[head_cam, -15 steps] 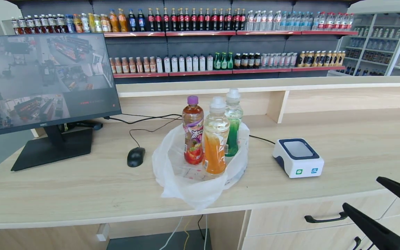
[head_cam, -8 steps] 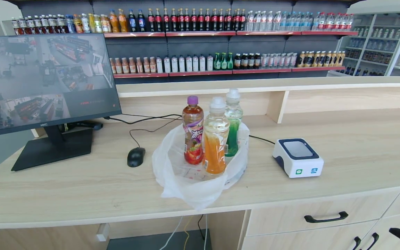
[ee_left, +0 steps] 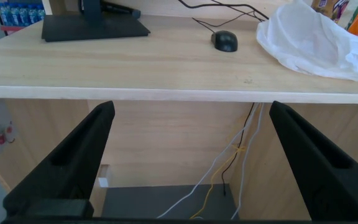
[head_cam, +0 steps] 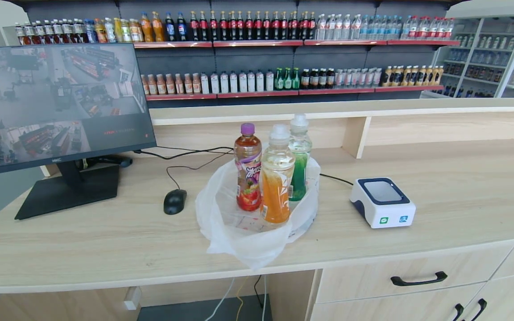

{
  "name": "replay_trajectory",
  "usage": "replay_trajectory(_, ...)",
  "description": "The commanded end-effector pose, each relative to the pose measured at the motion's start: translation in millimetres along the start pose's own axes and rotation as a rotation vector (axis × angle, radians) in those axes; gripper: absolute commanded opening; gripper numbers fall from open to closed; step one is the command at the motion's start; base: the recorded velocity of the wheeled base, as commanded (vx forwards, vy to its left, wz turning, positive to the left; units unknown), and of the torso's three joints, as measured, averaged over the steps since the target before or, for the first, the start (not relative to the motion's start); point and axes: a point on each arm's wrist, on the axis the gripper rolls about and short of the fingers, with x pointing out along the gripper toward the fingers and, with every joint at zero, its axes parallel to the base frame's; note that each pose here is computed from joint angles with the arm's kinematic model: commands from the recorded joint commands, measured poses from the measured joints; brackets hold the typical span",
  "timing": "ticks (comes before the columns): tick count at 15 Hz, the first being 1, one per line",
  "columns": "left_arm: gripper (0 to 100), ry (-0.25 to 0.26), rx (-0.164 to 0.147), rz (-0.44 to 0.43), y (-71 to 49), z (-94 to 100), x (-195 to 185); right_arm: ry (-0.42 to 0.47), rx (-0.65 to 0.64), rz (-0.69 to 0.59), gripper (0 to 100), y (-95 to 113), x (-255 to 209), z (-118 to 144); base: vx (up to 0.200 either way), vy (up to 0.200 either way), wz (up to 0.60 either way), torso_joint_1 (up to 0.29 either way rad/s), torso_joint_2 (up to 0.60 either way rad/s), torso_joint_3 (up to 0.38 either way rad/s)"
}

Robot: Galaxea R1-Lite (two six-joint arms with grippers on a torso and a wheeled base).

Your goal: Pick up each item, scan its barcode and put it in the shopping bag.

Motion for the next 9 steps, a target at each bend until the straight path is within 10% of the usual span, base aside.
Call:
replay_trajectory(1, 100, -0.001, 0.000, 0.000, 0.0, 0.1, -0.1, 0.018, 0.038, -0.177, 100, 1.8, -0.1, -0.1, 0.000, 0.000, 0.00, 0.000, 0.00, 0.000)
replay_trajectory(5, 100, -0.001, 0.000, 0.000, 0.0, 0.1, -0.1, -0.044, 0.076, -0.469, 100, 7.8, -6.1, -1.9, 0.000, 0.000, 0.00, 0.000, 0.00, 0.000)
replay_trajectory(9, 100, -0.001, 0.000, 0.000, 0.0, 0.1, -0.1, -0.073, 0.093, -0.480, 100, 8.2, -6.5, -2.0, 0.000, 0.000, 0.00, 0.000, 0.00, 0.000)
